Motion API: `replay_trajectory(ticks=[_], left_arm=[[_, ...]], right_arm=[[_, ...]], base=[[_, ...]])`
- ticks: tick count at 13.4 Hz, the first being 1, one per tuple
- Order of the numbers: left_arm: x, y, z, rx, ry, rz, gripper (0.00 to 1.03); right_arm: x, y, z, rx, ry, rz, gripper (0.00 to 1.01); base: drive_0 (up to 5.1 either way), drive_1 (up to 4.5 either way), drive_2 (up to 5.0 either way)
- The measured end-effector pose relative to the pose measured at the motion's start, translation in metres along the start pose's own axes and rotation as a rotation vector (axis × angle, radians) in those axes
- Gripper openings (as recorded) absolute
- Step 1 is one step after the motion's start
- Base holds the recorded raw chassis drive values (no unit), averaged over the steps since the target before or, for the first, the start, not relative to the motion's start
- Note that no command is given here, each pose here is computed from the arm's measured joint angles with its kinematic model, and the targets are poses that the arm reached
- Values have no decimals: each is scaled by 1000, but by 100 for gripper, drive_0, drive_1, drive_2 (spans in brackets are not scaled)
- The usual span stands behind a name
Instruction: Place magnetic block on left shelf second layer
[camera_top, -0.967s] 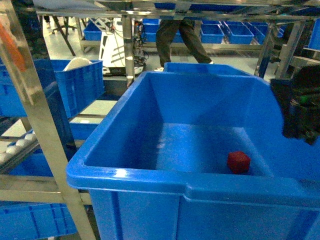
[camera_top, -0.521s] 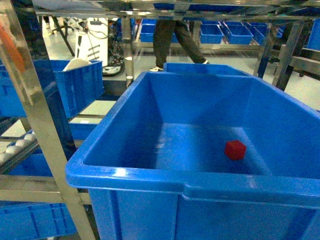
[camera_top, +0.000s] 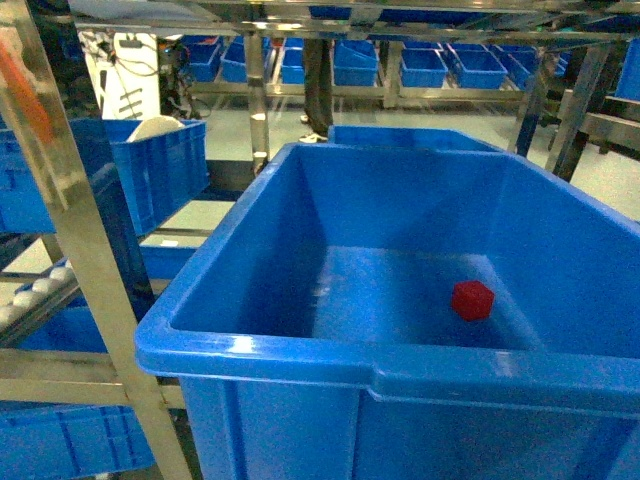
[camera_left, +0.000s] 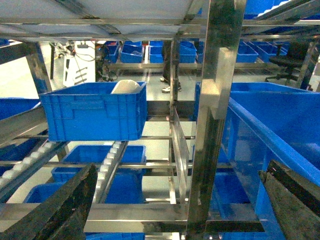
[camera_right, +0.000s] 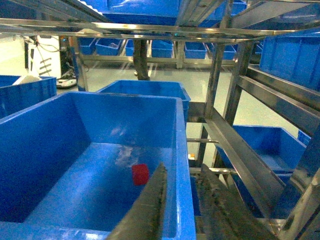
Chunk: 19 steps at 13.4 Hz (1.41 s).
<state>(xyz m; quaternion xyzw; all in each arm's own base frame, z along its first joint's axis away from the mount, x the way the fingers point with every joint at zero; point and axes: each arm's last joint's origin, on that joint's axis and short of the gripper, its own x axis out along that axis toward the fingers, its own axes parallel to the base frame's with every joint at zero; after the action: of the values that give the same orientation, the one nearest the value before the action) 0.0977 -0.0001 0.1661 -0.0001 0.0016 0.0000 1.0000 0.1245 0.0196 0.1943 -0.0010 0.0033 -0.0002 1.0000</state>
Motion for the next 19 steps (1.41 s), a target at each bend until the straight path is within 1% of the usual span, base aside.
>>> replay_trajectory(ticks=[1,3,4,5,6,7,8,9,10,11,12,13,15,16,18,19], left_arm=[[0,0,0,0,0,0,98],[0,0,0,0,0,0,98],[0,0,0,0,0,0,98],[0,0,0,0,0,0,98],[0,0,0,0,-1,-1,98],[0,0,0,0,0,0,98],[0,0,0,0,0,0,98],[0,0,0,0,0,0,98],[0,0,0,0,0,0,98],[0,0,0,0,0,-1,98],[0,0,0,0,0,0,98],[0,0,0,0,0,0,98],[0,0,0,0,0,-1,98],[0,0,0,0,0,0,98],[0,0,0,0,0,-1,98],[0,0,0,0,0,0,98]], right_arm=[[-3,-4,-3,2,-8,-3,3],[-6,-9,-11,1,2,-4,2],[-8,-16,-13,1,-3,14,2],[-10,-21,-15,2,-4,-24,2],[-12,-20,-17,2,-8,1,2],[-13,-20,-19,2,-5,1,2],[-14,-20,-22,2,-30,0,2],[-15,-20,-24,2,-15,-1,2],[-16,-20,-24,2,-20,0,2],[-20,-20,-27,2,7,0,2],[-27,-20,-27,2,-7,1,2],[-27,-20,-28,2,-2,0,2],[-27,-20,-27,1,-11,1,70],[-27,-20,-27,1,-11,1,79],[-27,-20,-27,1,-11,1,89],[-27,-20,-27,1,-11,1,90]], base=[[0,0,0],[0,0,0],[0,0,0],[0,0,0],[0,0,0],[0,0,0],[0,0,0],[0,0,0],[0,0,0],[0,0,0],[0,0,0],[0,0,0],[0,0,0],[0,0,0],[0,0,0],[0,0,0]])
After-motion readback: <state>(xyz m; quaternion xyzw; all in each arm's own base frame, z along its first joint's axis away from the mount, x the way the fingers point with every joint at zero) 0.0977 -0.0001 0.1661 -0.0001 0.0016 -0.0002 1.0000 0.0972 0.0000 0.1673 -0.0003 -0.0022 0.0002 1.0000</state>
